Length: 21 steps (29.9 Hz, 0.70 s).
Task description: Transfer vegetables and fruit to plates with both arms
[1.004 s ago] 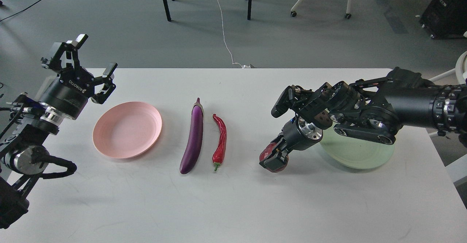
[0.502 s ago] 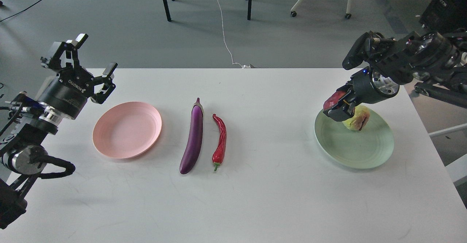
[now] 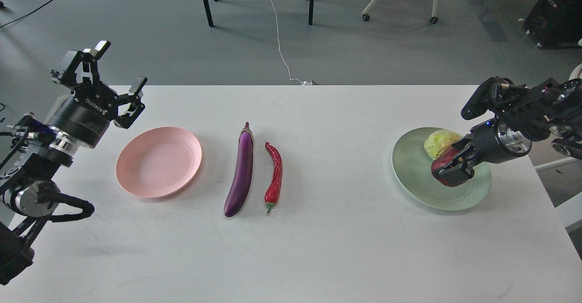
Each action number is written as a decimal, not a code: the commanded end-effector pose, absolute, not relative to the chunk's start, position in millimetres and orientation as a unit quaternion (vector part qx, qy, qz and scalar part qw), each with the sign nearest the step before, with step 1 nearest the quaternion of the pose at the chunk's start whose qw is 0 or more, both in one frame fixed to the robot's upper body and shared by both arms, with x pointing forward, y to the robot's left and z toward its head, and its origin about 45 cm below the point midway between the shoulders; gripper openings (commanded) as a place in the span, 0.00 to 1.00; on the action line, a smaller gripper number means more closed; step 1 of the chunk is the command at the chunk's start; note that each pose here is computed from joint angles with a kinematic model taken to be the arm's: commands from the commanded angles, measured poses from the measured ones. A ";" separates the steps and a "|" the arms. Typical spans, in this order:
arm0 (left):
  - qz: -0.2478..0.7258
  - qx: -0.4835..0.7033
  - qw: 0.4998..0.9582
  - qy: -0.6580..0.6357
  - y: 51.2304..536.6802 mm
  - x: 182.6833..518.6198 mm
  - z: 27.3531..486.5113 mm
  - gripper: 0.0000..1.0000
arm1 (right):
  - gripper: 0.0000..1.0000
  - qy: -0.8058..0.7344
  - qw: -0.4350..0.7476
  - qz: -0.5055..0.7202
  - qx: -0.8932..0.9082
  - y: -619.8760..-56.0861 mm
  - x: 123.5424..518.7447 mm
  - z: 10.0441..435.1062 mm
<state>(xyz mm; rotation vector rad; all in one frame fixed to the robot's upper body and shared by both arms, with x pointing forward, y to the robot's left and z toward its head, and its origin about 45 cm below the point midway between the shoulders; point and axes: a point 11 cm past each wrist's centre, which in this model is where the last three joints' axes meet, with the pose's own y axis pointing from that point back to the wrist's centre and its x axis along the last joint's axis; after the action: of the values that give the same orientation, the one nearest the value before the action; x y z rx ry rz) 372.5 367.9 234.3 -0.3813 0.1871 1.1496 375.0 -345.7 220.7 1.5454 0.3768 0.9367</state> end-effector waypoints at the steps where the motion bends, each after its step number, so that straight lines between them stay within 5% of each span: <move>1: 0.539 -0.179 0.819 0.087 367.4 372.5 234.7 0.98 | 0.97 0.158 0.601 0.401 0.673 -347.2 372.6 219.2; 10: 0.540 -0.175 0.819 0.083 371.3 372.5 237.3 0.98 | 0.97 -0.004 0.502 0.401 0.766 -316.5 387.8 277.6; 21: 0.523 -0.140 0.838 0.062 358.4 373.4 233.7 0.98 | 0.97 -0.428 0.095 0.000 0.899 -319.5 406.2 291.1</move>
<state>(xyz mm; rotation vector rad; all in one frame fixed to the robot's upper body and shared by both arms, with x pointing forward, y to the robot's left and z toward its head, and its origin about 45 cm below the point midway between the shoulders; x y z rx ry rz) 373.8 364.6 236.4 -0.3439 0.1606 1.1295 399.6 -308.8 295.0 2.4928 -0.8459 0.3986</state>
